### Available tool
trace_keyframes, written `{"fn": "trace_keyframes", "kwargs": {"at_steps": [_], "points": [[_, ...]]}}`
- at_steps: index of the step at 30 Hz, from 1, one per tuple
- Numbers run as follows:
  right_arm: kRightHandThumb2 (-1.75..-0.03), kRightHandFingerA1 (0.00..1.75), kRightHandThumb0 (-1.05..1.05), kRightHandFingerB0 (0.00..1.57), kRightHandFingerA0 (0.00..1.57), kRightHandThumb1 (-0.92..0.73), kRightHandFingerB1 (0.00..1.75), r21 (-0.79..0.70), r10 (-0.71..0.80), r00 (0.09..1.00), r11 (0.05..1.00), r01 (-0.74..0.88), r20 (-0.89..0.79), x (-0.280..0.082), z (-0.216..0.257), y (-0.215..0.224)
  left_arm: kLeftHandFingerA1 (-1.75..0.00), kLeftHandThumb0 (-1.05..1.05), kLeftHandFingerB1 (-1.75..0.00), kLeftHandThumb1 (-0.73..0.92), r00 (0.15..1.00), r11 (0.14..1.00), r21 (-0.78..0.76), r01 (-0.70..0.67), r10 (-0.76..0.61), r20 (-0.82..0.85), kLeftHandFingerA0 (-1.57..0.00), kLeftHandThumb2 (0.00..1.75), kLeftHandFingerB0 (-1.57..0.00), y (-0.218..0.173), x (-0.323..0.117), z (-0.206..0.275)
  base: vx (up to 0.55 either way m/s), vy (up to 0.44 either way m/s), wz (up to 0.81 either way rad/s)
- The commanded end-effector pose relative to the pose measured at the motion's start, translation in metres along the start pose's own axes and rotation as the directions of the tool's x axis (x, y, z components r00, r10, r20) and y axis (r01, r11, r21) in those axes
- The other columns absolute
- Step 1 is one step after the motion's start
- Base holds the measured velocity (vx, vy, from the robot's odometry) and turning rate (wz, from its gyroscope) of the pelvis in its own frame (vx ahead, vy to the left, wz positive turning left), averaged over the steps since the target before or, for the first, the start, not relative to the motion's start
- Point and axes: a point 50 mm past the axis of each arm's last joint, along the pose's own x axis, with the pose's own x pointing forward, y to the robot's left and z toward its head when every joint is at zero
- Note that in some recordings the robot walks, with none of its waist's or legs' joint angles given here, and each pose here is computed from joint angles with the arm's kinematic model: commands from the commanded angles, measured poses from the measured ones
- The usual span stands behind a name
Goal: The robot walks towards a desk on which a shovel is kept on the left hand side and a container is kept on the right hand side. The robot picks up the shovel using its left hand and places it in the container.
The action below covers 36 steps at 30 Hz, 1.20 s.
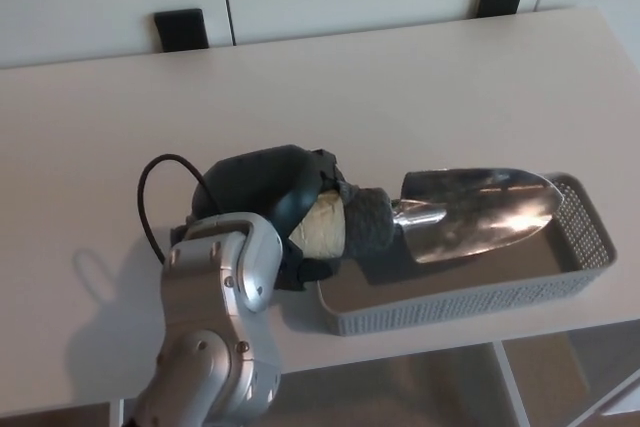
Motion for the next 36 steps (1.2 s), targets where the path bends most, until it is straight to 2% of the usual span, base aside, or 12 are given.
{"fn": "trace_keyframes", "kwargs": {"at_steps": [1,9,14,15,16,19,20,21,22,23,26,36], "points": [[-0.57,0.51,-0.31,0.50,0.76,-0.59,0.47,-0.020,0.003,1.000,1.000,-0.004,-0.013,-0.002,-0.002,-0.002,-1.00,-0.27,-0.49,0.77,0.999,0.999,0.006,-0.032,0.032,0.006,-0.93,0.62,-0.67,-0.001,-0.002,0.001,0.00,0.000,0.00],[-0.57,0.51,-0.31,0.50,0.77,-0.59,0.47,-0.022,0.002,1.000,1.000,-0.003,-0.013,-0.002,-0.003,-0.002,-1.49,-0.27,-0.49,0.67,0.999,0.999,0.016,-0.042,0.042,0.002,-0.86,0.63,-0.63,-0.010,-0.004,0.009,0.00,0.000,0.00],[-0.57,0.50,-0.31,0.51,0.77,-0.59,0.47,-0.032,-0.003,1.000,1.000,0.002,-0.017,-0.003,-0.002,-0.005,-1.39,-0.28,-0.49,0.70,0.999,0.999,0.022,-0.034,0.034,0.009,-0.89,0.63,-0.67,-0.012,-0.003,0.017,0.00,0.000,0.00],[-0.57,0.50,-0.31,0.51,0.77,-0.59,0.47,-0.032,-0.002,1.000,0.999,0.001,-0.016,-0.003,-0.002,-0.005,-1.21,-0.33,-0.66,0.56,0.999,0.999,0.027,-0.031,0.030,0.012,-1.03,0.92,-0.65,-0.012,-0.003,0.018,0.00,0.000,0.00],[-0.57,0.50,-0.32,0.51,0.77,-0.59,0.47,-0.031,0.000,1.000,1.000,0.000,-0.016,-0.004,-0.002,-0.005,-1.39,-0.31,-0.50,0.66,0.999,0.999,0.036,-0.031,0.031,0.017,-0.90,0.61,-0.68,-0.013,-0.003,0.020,0.00,0.000,0.00],[-0.57,0.50,-0.33,0.51,0.77,-0.59,0.47,-0.038,0.006,1.000,0.999,-0.007,-0.017,-0.005,-0.002,-0.004,-1.31,-0.33,-0.42,0.64,0.999,0.998,0.060,-0.031,0.028,0.041,-0.91,0.60,-0.50,-0.016,-0.005,0.028,0.00,0.000,0.00],[-0.57,0.51,-0.33,0.51,0.79,-0.59,0.47,-0.038,0.006,1.000,0.999,-0.007,-0.018,-0.004,-0.001,-0.005,-1.02,-0.53,-0.47,0.50,0.999,0.997,0.079,-0.009,0.005,0.046,-0.98,0.82,-0.28,-0.016,-0.006,0.032,0.00,0.000,0.00],[-0.57,0.51,-0.32,0.51,0.79,-0.58,0.46,-0.035,0.005,1.000,0.999,-0.006,-0.021,-0.004,-0.001,-0.005,-0.62,-0.65,-0.31,0.62,0.999,0.996,0.094,0.005,-0.010,0.046,-0.74,0.59,-0.24,-0.017,-0.006,0.034,0.00,0.000,0.00],[-0.57,0.51,-0.32,0.51,0.79,-0.58,0.47,-0.029,0.005,1.000,1.000,-0.005,-0.027,-0.004,-0.002,-0.004,-0.58,-0.80,-0.31,0.54,0.997,0.990,0.138,0.040,-0.048,0.053,-0.59,0.87,-0.06,-0.020,-0.008,0.038,0.00,0.000,0.00],[-0.57,0.51,-0.32,0.51,0.78,-0.58,0.46,-0.030,0.006,1.000,1.000,-0.007,-0.027,-0.004,-0.001,-0.005,-0.42,-0.90,-0.17,0.64,0.996,0.985,0.163,0.063,-0.072,0.051,-0.17,0.67,-0.04,-0.021,-0.008,0.040,0.00,0.000,0.00],[-0.57,0.51,-0.32,0.51,0.77,-0.58,0.47,-0.026,0.010,1.000,1.000,-0.011,-0.020,-0.004,-0.001,-0.005,-0.06,-1.00,-0.02,0.65,0.994,0.986,0.144,0.084,-0.092,0.052,0.00,1.00,-0.03,-0.026,-0.014,0.050,0.00,0.000,0.02],[-0.57,0.50,-0.33,0.50,0.76,-0.58,0.46,-0.042,0.039,0.999,0.998,-0.040,-0.034,-0.005,-0.002,-0.006,-0.06,-1.01,0.00,0.69,0.989,0.980,0.166,0.107,-0.122,0.080,0.00,1.06,0.00,-0.032,-0.024,0.058,0.00,0.000,0.01]]}}
